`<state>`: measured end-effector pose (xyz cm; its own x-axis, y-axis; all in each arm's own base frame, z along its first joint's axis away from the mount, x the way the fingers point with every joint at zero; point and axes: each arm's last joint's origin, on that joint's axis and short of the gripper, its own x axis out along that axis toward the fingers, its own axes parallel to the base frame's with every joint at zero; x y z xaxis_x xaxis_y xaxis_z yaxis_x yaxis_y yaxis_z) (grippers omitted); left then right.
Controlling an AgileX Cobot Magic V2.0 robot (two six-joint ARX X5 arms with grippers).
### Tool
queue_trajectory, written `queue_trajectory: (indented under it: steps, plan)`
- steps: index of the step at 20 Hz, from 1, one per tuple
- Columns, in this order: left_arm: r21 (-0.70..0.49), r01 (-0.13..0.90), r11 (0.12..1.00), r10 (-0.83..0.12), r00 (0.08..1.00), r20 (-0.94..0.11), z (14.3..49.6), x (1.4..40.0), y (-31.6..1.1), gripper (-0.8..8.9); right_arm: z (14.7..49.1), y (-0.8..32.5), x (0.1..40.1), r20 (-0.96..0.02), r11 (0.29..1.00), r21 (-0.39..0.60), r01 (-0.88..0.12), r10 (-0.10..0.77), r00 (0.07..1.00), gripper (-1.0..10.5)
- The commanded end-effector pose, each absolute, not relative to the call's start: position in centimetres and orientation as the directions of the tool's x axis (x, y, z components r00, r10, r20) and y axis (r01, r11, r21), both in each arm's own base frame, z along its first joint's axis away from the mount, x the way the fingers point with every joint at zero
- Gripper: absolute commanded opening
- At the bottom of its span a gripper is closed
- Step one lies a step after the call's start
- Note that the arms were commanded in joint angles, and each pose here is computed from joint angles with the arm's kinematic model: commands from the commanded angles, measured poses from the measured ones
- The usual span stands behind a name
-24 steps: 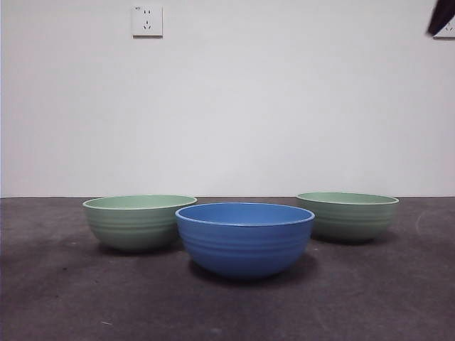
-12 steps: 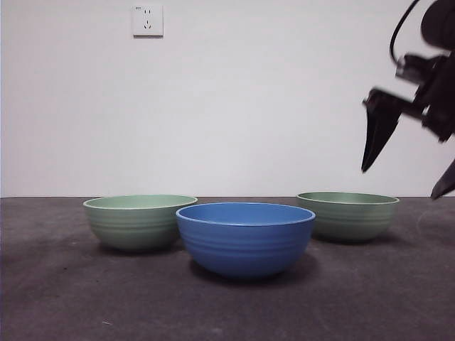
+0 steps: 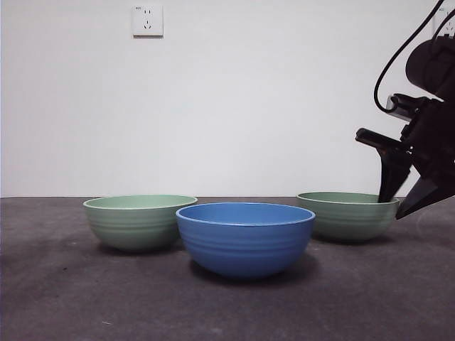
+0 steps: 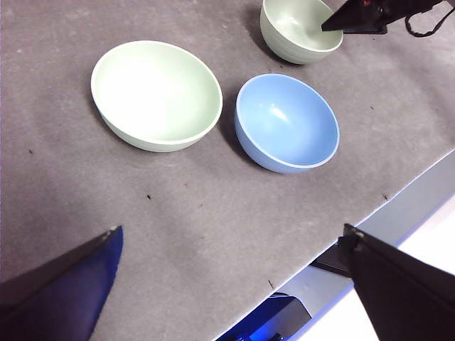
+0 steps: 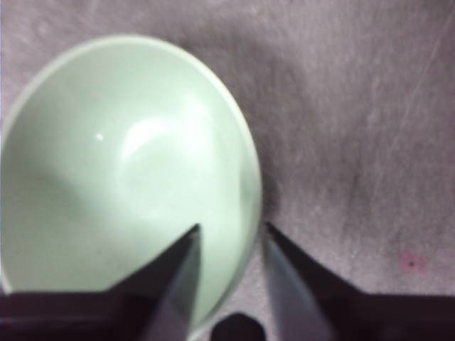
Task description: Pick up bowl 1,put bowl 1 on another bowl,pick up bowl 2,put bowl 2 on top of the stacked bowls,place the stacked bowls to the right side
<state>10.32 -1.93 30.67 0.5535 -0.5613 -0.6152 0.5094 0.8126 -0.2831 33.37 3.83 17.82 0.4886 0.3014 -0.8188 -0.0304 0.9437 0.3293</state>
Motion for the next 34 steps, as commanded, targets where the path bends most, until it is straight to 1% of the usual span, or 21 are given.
queue_trajectory:
  steps: [1,2,6,9,11,13,15,17,19,21,23,25,30,34]
  plan:
    - [-0.284,0.511,0.812,-0.564,0.557,-0.610,30.8,10.3,-1.9,5.66,17.3,3.9,33.6,-0.825,0.944,0.330,-0.022,0.299,0.480,0.2]
    - [-0.284,0.511,0.812,-0.564,0.557,-0.610,30.8,10.3,-1.9,5.66,17.3,3.9,33.6,-0.823,0.944,0.330,-0.023,0.300,0.482,-0.1]
    - [-0.283,0.511,0.811,-0.564,0.557,-0.610,30.8,10.3,-1.9,5.66,17.5,3.9,33.6,-0.820,0.943,0.331,-0.027,0.302,0.487,-0.2]
    - [-0.283,0.511,0.812,-0.563,0.557,-0.610,30.8,10.3,-1.9,5.66,19.3,4.1,33.0,-0.796,0.940,0.338,-0.050,0.314,0.518,-0.2]
    - [-0.280,0.513,0.812,-0.564,0.560,-0.607,30.9,10.3,-1.9,5.66,21.7,4.6,31.9,-0.757,0.936,0.338,-0.094,0.330,0.564,-0.2]
    - [-0.278,0.514,0.812,-0.564,0.564,-0.604,30.9,10.4,-1.9,5.66,24.4,5.8,30.2,-0.718,0.929,0.327,-0.171,0.362,0.595,-0.2]
    - [-0.275,0.515,0.812,-0.563,0.566,-0.602,30.9,10.4,-1.9,5.66,26.2,7.4,28.4,-0.702,0.915,0.319,-0.248,0.404,0.587,-0.2]
    - [-0.276,0.515,0.812,-0.564,0.566,-0.602,30.9,10.4,-1.9,5.66,26.8,9.2,26.8,-0.710,0.896,0.312,-0.316,0.441,0.549,-0.2]
    - [-0.276,0.515,0.811,-0.564,0.566,-0.602,30.9,10.4,-1.9,5.66,26.6,11.2,25.8,-0.736,0.883,0.295,-0.366,0.454,0.502,-0.2]
    - [-0.277,0.515,0.811,-0.564,0.565,-0.602,30.9,10.4,-1.9,5.66,26.2,12.9,25.3,-0.759,0.887,0.243,-0.392,0.426,0.493,-0.2]
    - [-0.279,0.514,0.811,-0.564,0.562,-0.604,30.9,10.4,-1.9,5.66,25.4,14.5,25.0,-0.781,0.881,0.216,-0.420,0.415,0.468,-0.2]
    - [-0.281,0.514,0.811,-0.565,0.560,-0.606,30.9,10.3,-1.9,5.66,24.3,15.5,25.0,-0.807,0.885,0.182,-0.428,0.383,0.450,-0.2]
    - [-0.281,0.513,0.811,-0.565,0.559,-0.607,30.9,10.3,-1.9,5.66,21.2,16.8,25.9,-0.861,0.886,0.173,-0.431,0.349,0.371,-0.2]
    - [-0.280,0.513,0.811,-0.564,0.561,-0.607,30.9,10.3,-1.9,5.66,20.4,17.2,26.1,-0.873,0.880,0.169,-0.443,0.342,0.347,0.0]
